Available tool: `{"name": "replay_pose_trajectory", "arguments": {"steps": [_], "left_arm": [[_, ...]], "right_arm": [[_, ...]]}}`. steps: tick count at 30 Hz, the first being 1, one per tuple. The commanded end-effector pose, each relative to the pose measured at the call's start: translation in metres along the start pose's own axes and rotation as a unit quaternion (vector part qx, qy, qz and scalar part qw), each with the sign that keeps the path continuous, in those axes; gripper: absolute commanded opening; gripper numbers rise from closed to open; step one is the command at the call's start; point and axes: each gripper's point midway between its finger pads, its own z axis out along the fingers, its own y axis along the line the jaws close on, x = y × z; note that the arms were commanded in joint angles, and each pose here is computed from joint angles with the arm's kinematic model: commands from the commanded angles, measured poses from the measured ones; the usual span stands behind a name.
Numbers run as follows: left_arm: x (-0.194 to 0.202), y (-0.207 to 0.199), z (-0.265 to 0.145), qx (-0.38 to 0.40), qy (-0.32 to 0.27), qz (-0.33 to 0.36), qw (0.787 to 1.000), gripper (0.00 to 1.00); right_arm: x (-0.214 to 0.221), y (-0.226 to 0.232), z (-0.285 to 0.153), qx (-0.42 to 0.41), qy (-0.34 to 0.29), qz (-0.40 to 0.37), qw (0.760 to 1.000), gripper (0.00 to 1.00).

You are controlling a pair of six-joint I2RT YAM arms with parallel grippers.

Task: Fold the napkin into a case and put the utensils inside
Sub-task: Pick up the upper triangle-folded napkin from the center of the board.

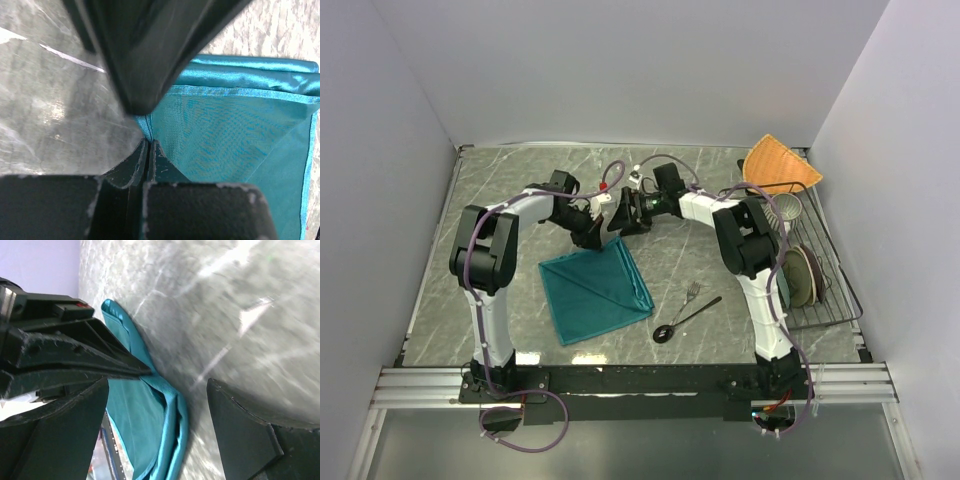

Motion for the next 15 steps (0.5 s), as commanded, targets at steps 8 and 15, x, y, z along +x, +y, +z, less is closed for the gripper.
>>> {"name": "replay_pose_trajectory", "arguments": {"steps": [8,15], "left_arm": [[-0.024,-0.007,-0.012,-0.006,-0.036,0.063,0.997,0.01],[-0.023,-0.003,-0.009,-0.005,-0.034,0.058,0.998,0.01]], "right_arm": [[0.021,-0.004,0.009,-0.007,0.030,-0.035,0.999,0.82],[0.032,0.009,0.005,-0.021,0.045,-0.058,0.997,0.67]]}}
